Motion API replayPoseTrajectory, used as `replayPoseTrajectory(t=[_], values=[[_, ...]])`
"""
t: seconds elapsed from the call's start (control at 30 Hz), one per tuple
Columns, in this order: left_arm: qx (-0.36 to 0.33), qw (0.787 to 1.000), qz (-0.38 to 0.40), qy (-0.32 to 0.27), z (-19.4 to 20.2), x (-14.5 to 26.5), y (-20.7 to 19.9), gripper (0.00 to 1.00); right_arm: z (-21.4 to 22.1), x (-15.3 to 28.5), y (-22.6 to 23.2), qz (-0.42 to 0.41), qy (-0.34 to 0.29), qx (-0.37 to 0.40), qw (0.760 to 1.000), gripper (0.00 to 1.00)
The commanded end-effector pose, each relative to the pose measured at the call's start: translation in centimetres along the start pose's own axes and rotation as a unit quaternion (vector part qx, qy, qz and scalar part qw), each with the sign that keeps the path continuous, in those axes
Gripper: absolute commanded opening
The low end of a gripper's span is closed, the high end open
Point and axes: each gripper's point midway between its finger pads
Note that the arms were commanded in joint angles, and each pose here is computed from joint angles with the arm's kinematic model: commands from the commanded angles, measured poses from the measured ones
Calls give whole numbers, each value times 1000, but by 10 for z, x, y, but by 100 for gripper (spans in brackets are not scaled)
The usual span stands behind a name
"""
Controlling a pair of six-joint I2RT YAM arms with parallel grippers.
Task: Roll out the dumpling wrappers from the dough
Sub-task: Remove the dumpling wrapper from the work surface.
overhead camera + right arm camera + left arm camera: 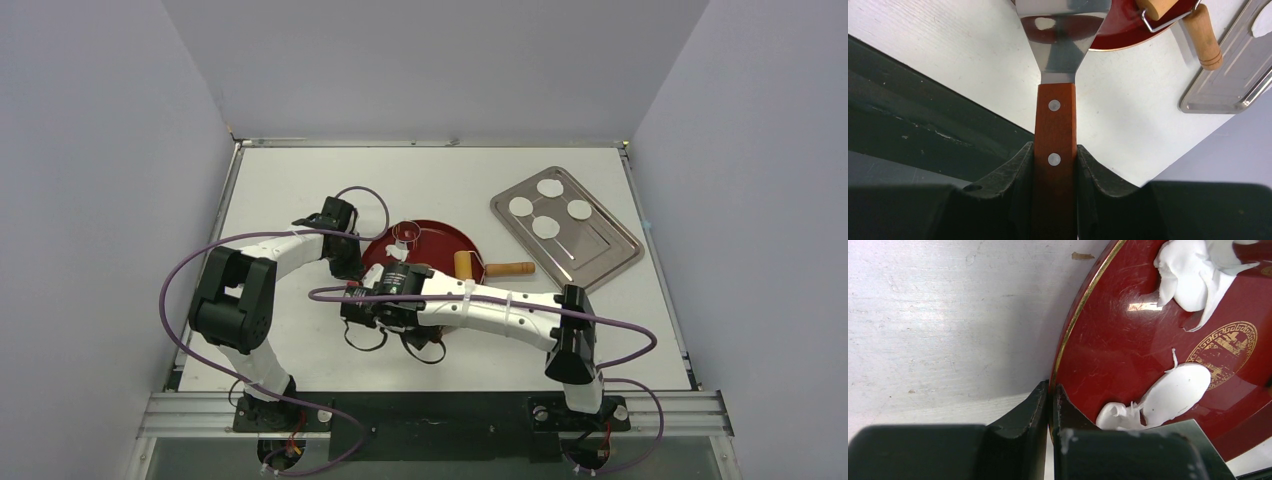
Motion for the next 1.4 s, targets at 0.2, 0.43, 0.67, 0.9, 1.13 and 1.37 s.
replayPoseTrajectory(t=[0.2,0.43,0.67,0.9,1.13,1.37], values=[[5,1000,16,1,2,1,-7,0,-44,4,-12,11,-71,-3,997,0],[5,1000,16,-2,0,2,-6,0,-53,3,-19,16,-73,-3,997,0],[7,1000,15,-1,0,2,-5,0,-51,15,-34,21,-87,-30,996,0],[8,1000,16,-2,0,2,-6,0,-54,6,-53,34,-79,-52,995,0],[10,1000,28,-7,-4,5,-10,0,-62,3,-75,35,-92,-88,991,0],[19,999,33,-16,-14,7,-8,0,-63,17,-93,43,-113,-115,986,0]])
Point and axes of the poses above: each gripper's point midway between its finger pads, its own x axis back along the fingers, its own y axis along the line the jaws close on, z = x × y, and after that the axes turned 14 degrees about x, right-handed
